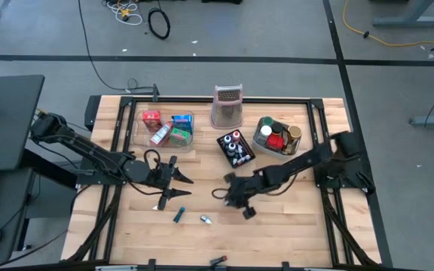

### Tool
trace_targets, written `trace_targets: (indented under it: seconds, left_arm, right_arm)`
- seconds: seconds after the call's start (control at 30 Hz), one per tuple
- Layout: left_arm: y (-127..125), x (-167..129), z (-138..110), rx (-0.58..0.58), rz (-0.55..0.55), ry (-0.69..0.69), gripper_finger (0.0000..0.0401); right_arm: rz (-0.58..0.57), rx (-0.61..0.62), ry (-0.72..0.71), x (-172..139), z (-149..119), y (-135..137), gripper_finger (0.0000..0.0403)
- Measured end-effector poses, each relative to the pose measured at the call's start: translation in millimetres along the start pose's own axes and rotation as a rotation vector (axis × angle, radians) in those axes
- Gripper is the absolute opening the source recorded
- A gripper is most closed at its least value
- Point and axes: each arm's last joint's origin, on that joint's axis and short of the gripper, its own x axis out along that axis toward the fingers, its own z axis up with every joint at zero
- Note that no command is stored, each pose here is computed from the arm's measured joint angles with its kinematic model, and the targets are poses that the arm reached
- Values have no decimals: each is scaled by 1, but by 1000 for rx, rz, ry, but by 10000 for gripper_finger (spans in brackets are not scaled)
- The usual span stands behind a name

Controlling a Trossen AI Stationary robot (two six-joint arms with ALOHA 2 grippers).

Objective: Pick & Place Kitchen Items
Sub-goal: Put the small black food coloring bottle into the black bin

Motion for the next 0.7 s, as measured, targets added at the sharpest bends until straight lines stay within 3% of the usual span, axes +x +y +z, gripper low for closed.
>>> trace_targets:
  seconds: [0.2, 0.43, 0.53, 0.7]
  left_arm:
    - [0, 0, 0, 0, 0, 0, 183]
    - [0, 0, 0, 0, 0, 0, 183]
    - [0, 0, 0, 0, 0, 0, 183]
    - [0, 0, 0, 0, 0, 0, 183]
  right_arm:
    - [-174, 58, 156, -51, -2, -14, 87]
    - [-497, 103, 263, -90, -8, -42, 100]
    - [-533, 111, 309, -95, -16, -56, 97]
    - [-463, 176, 308, -91, -29, -79, 96]
